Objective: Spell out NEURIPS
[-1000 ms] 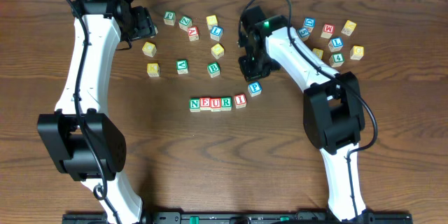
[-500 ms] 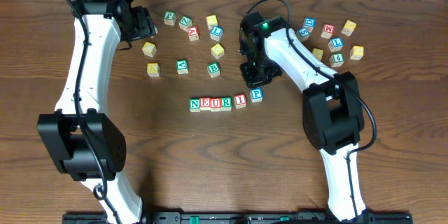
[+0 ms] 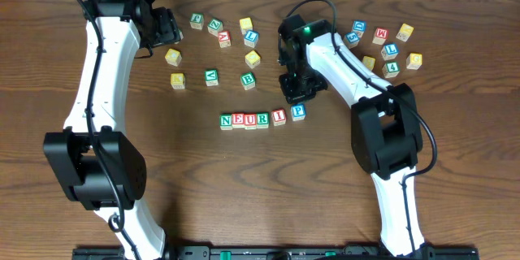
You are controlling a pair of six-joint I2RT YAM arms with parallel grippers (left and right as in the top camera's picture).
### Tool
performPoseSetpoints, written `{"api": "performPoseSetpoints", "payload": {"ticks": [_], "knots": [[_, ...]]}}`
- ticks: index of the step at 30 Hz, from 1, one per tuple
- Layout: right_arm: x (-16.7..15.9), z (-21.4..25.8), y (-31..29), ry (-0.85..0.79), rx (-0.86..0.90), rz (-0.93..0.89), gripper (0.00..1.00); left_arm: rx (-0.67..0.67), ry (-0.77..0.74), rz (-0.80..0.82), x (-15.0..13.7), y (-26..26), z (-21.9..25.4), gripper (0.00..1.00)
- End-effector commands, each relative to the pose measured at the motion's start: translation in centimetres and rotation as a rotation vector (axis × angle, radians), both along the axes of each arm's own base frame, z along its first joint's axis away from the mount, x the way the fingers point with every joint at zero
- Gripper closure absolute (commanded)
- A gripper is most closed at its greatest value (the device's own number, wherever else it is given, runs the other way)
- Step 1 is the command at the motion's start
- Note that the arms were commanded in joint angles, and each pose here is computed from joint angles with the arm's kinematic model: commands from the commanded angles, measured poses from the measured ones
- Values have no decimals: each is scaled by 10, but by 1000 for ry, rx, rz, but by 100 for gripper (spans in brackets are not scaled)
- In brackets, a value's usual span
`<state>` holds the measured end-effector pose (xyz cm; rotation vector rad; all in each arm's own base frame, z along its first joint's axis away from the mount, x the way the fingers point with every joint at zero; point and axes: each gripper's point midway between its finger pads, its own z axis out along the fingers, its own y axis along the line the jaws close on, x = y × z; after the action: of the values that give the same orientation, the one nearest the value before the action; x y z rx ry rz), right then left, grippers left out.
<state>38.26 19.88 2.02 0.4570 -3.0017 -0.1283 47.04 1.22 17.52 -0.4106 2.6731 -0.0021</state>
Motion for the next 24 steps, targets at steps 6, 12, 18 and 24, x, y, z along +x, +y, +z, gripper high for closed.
{"api": "performPoseSetpoints", "payload": {"ticks": [6,12,18,24], "knots": [[13,53,-31,-65,17,-172,99,6,22,-2,-5,0,-5,25],[-6,32,-45,20,-23,-192,99,6,21,-2,-5,0,-5,25],[-21,12,-37,50,-32,-192,99,6,21,-2,-5,0,-5,25],[-25,-1,-23,45,-1,-168,99,6,21,-2,-5,0,-5,25]]}}
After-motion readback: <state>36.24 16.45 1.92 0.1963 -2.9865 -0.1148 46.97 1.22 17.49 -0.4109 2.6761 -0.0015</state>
